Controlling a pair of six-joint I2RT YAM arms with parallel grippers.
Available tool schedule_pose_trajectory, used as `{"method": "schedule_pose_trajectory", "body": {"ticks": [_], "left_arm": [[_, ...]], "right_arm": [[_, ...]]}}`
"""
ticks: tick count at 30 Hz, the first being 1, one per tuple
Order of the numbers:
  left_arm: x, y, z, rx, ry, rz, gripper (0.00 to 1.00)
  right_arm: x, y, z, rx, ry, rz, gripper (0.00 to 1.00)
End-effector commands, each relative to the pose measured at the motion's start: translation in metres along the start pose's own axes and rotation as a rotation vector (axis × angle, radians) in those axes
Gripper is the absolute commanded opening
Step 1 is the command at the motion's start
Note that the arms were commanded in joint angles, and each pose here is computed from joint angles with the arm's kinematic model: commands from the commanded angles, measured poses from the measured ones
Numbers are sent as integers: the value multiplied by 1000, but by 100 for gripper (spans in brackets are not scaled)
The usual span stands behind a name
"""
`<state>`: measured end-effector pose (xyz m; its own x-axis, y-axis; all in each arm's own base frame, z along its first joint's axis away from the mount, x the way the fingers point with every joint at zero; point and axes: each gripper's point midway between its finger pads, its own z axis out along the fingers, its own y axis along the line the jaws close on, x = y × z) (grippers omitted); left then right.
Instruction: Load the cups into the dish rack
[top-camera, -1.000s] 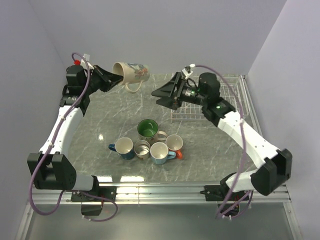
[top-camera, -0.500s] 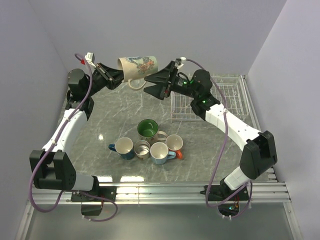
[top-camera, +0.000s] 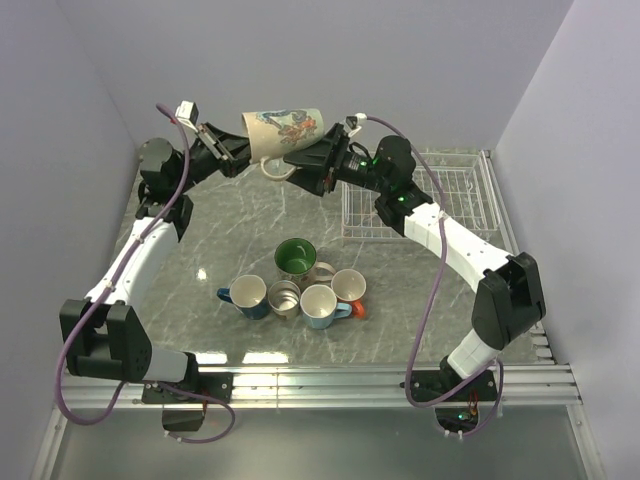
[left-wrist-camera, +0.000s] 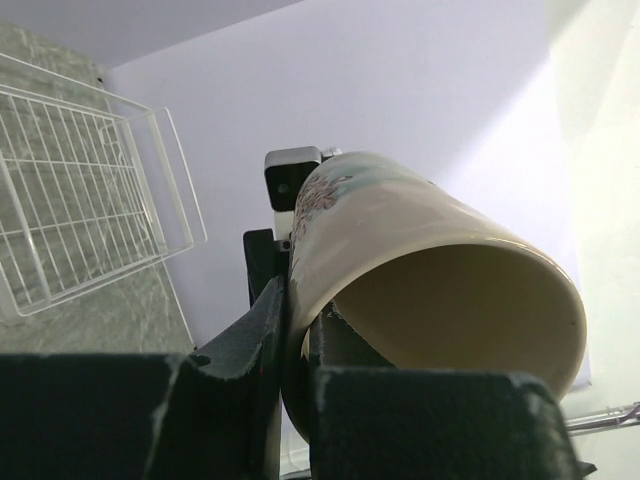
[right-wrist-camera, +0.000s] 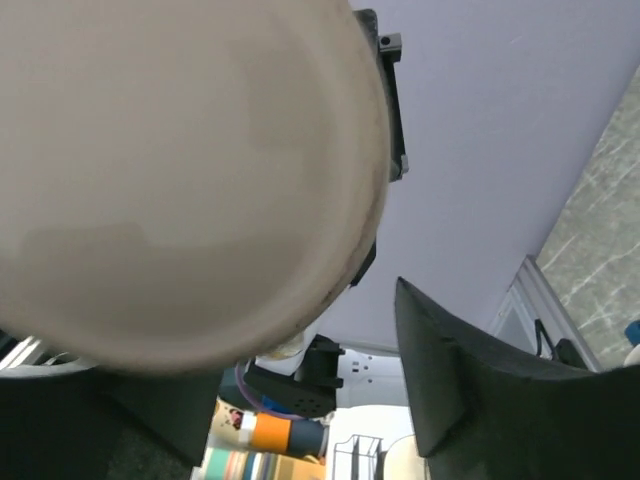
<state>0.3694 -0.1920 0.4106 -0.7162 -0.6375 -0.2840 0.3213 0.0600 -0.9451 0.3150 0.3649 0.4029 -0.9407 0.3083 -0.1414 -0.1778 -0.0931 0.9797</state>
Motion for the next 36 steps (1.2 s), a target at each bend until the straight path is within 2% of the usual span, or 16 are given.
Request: {"method": "schedule_pose_trajectory", "body": {"ticks": [1,5,10,12,13,16,17,22,25,26,29,31,34,35,36], "left_arm": [[7,-65,0,178,13,83,0],[13,-59,5,167,3,36,0],[25,-50,14,142,20,2,0],[29,-46,18,120,28,-3,0],[29,-44,19,113,28,-1,0],[31,-38,22,97,28,-8,0],[31,-36,22,92,25,-7,0],[30,-29,23,45,28,39,0],[29,-19,25,-27,42,77,18],[30,-13,25,-62,49,72,28],[28,-9,25,-92,46,113,43],[29,-4,24,-109,46,115,45],[29,4,25,-124,46,105,57],[29,6,25,-128,45,104,65],[29,8,25,-131,47,109,69]], "right_arm": [[-5,24,4,-52,-30,-83,68],[-13,31,2,-93,-90,-89,59],[-16,50,0,-162,-120,-119,52],[-17,54,1,-180,-119,-117,46],[-16,56,1,-189,-116,-120,42],[-14,58,0,-199,-105,-130,17],[-13,56,-1,-195,-104,-130,0],[-7,53,-9,-143,-112,-183,0],[-9,53,-17,-90,-139,-229,0],[-14,61,-23,-85,-165,-267,0],[-27,61,-33,-53,-192,-283,0],[-34,65,-40,-44,-219,-294,0],[-50,65,-54,-20,-266,-314,0],[-54,66,-58,-14,-279,-320,0],[-63,66,-65,-4,-304,-334,0]]}}
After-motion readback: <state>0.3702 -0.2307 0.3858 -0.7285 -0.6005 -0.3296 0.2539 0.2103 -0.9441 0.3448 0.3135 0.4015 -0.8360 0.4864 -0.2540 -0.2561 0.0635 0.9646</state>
